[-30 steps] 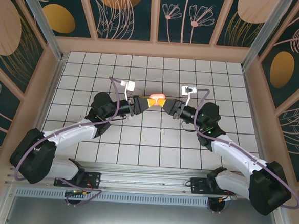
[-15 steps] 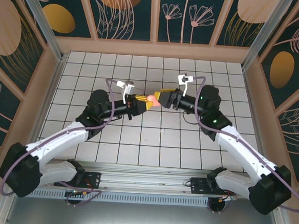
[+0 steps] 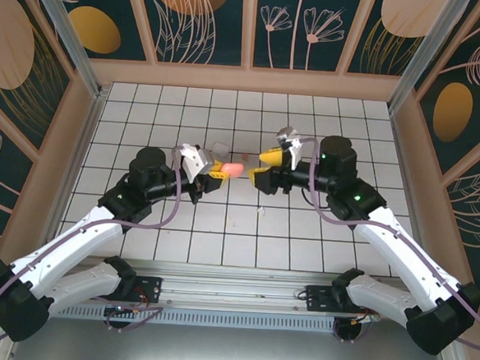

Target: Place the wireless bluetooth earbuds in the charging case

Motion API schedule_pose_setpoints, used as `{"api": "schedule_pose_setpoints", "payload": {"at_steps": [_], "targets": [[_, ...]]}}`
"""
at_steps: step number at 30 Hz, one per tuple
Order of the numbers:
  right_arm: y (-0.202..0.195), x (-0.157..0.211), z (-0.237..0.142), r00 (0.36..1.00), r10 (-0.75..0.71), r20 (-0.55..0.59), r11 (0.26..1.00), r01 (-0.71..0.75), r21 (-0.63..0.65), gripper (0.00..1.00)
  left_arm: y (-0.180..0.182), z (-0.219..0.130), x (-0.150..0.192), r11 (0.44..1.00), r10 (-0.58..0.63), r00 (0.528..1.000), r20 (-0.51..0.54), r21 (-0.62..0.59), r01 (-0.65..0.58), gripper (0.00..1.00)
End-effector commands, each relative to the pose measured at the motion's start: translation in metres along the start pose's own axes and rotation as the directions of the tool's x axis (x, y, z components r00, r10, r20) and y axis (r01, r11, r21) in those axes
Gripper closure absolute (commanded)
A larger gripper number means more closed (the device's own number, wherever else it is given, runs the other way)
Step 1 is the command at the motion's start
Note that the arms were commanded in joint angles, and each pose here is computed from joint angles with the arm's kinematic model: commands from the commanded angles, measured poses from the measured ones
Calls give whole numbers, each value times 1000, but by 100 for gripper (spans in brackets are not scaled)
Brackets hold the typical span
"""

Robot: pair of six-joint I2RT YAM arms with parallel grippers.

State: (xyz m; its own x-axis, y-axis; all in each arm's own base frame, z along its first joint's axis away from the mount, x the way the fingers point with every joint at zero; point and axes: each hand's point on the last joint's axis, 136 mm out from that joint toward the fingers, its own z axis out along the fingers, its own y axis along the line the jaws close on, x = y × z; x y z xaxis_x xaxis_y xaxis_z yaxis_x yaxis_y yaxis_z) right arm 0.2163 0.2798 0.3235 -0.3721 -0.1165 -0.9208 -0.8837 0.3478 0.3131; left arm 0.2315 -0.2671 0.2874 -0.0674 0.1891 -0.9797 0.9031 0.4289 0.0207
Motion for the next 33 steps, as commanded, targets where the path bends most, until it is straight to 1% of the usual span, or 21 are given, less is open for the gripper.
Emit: {"api": "schedule_pose_setpoints", "payload": {"at_steps": [1, 5, 10, 18, 25, 28, 33], "targets": [[-1, 6, 9, 997, -82, -6, 997, 82, -13, 29, -11, -2, 3, 994, 92, 996, 6, 56, -92, 100], [-12, 20, 25, 995, -73, -68, 997, 72, -5, 29, -24, -1, 5, 988, 83, 995, 64, 124, -90, 100], [-16, 27, 34, 993, -70, -94, 997, 68, -24, 29, -27, 2, 5, 984, 71, 995, 64, 157, -80, 100], [-5, 28, 33, 992, -91, -84, 993, 84, -85, 29, -24, 3, 6, 987, 70, 996, 53, 140, -76, 100], [16, 25, 29, 992, -104, -74, 986, 94, -136, 29, -24, 3, 4, 988, 60, 996, 60, 138, -68, 100], [18, 30, 31, 990, -112, -87, 985, 99, -139, 29, -26, 2, 0, 986, 65, 996, 68, 150, -74, 100], [8, 36, 37, 987, -117, -115, 989, 105, -106, 29, -30, 0, -4, 982, 69, 995, 74, 172, -81, 100]]}}
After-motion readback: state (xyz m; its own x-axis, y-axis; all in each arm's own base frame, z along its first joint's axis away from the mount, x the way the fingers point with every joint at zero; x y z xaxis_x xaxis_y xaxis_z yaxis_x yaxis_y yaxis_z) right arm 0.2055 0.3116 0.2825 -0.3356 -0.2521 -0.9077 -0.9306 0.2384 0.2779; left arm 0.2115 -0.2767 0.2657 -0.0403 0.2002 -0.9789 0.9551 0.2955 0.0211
